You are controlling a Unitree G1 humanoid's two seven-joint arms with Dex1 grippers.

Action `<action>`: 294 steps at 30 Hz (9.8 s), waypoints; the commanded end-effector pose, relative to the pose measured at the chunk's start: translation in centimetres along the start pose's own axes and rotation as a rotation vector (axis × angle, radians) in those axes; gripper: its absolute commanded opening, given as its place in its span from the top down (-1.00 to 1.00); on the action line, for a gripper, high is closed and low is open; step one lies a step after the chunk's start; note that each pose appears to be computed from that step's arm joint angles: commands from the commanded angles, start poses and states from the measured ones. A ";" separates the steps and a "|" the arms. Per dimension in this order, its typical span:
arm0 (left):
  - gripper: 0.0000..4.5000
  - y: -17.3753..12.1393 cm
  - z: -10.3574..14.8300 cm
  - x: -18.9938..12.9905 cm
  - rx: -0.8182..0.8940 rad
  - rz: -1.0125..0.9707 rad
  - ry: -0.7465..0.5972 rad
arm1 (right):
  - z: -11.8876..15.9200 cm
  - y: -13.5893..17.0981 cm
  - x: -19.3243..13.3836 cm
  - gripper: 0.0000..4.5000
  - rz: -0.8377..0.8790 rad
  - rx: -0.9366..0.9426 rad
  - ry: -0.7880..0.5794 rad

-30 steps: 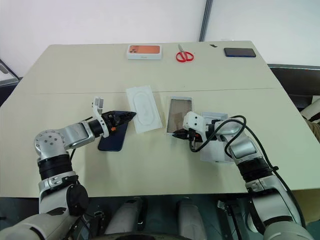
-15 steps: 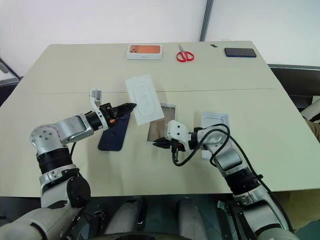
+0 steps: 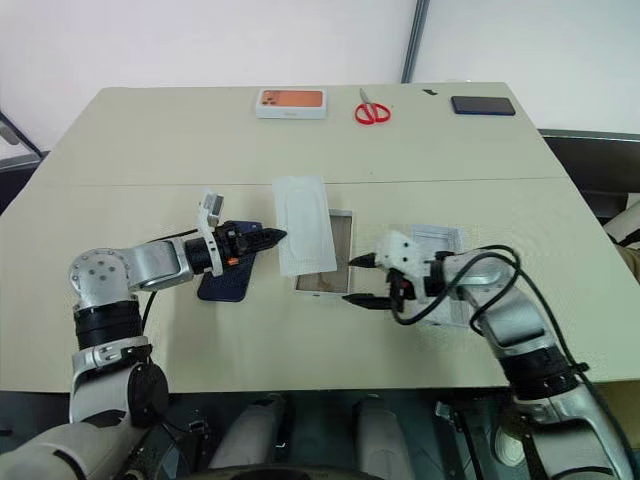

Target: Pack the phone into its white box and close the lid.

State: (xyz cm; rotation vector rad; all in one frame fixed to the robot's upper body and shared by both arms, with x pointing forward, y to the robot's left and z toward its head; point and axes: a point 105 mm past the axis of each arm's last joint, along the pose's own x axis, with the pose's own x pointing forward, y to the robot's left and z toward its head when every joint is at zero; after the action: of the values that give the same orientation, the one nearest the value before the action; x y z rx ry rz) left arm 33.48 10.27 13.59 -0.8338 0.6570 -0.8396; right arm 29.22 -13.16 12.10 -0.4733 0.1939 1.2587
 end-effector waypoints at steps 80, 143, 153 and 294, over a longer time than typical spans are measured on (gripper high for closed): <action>-0.51 0.2 0.1 -5.9 1.114 0.060 -0.241 | 2.2 -4.9 9.7 0.98 -0.131 -0.232 0.124; -0.51 9.2 0.0 -10.4 0.263 0.270 0.012 | 4.7 -1.3 17.1 0.98 0.076 -0.253 0.247; -0.51 8.4 -3.2 -6.4 0.119 0.148 0.066 | 5.2 -1.2 17.7 0.98 0.063 -0.261 0.233; -0.51 5.8 -0.3 -7.6 0.024 0.101 -0.061 | 3.8 -0.8 17.4 0.98 0.052 -0.306 0.247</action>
State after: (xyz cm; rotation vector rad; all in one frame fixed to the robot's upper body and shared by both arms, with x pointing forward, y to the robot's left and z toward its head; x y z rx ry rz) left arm 31.58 18.71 9.49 -0.7876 0.6544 -0.7232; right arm 35.45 3.22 9.50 -0.8879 0.2024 1.2586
